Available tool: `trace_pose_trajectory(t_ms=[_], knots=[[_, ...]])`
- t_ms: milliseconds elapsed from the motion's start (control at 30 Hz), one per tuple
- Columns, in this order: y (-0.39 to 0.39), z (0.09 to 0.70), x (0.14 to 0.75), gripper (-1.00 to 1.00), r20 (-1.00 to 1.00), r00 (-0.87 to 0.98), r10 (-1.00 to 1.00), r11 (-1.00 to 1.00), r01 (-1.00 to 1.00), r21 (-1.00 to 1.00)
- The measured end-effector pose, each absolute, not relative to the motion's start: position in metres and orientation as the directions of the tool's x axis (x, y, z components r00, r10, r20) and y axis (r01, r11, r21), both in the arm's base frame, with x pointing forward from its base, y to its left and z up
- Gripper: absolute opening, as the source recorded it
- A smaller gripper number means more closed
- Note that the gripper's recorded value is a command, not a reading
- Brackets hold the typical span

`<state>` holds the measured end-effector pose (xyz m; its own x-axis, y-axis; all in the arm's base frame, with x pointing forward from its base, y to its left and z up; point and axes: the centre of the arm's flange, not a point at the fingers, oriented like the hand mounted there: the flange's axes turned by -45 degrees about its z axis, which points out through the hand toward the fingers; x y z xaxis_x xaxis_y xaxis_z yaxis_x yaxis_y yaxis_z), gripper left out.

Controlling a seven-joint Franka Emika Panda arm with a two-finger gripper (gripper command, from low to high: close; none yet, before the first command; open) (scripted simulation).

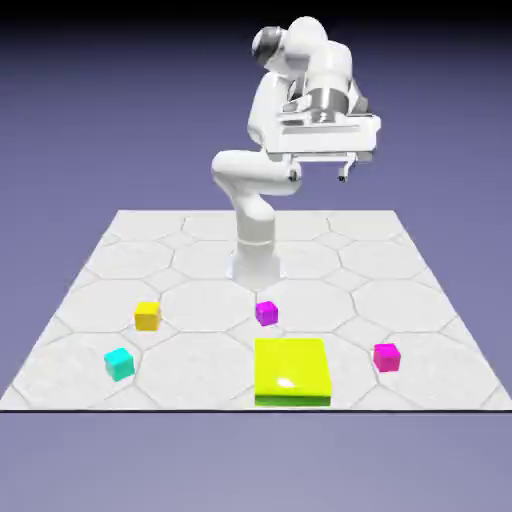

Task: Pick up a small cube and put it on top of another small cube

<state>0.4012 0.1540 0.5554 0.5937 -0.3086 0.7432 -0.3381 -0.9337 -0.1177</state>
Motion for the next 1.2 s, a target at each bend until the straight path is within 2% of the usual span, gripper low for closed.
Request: trace_pose_trajectory(t_ms=[267, 533, 800, 1200], knots=[[0.234, 0.538, 0.406, 0.00, 0.731, 0.529, -0.431, -0.857, -0.494, -0.148], [0.309, 0.479, 0.414, 0.00, 0.714, 0.449, -0.537, -0.744, -0.651, -0.150], [0.366, 0.385, 0.421, 0.00, 0.702, 0.350, -0.621, -0.589, -0.798, -0.123], [0.409, 0.204, 0.406, 0.00, 0.716, 0.165, -0.679, -0.271, -0.962, -0.036]])
